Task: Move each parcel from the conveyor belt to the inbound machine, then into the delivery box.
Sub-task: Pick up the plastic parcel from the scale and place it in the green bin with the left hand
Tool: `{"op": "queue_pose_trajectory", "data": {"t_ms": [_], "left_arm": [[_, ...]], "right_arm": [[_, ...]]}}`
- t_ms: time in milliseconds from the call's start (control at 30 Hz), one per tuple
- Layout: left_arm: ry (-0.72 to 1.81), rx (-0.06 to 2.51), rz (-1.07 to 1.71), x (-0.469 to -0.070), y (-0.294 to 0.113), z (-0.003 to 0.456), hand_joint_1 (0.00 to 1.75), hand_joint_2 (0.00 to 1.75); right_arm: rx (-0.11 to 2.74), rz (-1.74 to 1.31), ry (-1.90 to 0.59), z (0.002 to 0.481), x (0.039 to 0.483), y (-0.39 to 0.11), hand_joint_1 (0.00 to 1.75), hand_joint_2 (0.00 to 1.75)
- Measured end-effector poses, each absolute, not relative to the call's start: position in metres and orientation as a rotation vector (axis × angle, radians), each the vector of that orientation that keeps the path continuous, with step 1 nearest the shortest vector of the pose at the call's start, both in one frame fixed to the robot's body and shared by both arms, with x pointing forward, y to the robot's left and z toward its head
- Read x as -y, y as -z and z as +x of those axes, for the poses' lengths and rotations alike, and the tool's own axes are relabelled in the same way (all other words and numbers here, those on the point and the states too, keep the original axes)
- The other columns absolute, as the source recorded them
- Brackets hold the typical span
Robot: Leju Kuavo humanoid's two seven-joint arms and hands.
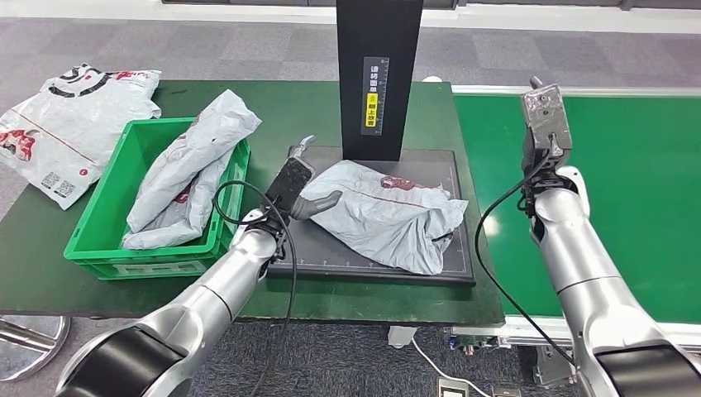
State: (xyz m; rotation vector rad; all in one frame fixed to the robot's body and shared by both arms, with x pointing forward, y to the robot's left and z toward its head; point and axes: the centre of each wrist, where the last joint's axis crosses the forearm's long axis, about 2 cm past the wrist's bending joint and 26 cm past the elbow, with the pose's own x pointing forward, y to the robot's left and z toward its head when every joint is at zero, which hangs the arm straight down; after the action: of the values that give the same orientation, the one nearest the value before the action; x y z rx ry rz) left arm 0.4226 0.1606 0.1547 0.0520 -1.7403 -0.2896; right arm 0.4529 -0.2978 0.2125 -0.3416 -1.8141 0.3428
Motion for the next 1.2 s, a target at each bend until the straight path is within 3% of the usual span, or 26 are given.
{"op": "queue_pose_trajectory", "data": {"t_ms": [267,600,967,1200], "left_arm": [[0.359,1.762,0.103,-0.152,-0.154,0.419,0.0,1.75],[0.623,1.793,0.267,-0.107,-0.153,0.401,0.0,1.75],[0.652,1.779,0.26,-0.101,-0.15,0.397,0.0,1.75],[0.773,1.715,0.455,-0.093,-0.147,0.392,0.0,1.75]], "right_arm": [[1.81,-0.343,-0.342,0.452,0.3,-0.21,0.0,0.0],[1.78,-0.321,-0.331,0.436,0.302,-0.179,0.0,0.0],[1.767,-0.319,-0.315,0.433,0.305,-0.173,0.0,0.0],[1.771,-0.265,-0.354,0.421,0.291,-0.155,0.0,0.0]]}}
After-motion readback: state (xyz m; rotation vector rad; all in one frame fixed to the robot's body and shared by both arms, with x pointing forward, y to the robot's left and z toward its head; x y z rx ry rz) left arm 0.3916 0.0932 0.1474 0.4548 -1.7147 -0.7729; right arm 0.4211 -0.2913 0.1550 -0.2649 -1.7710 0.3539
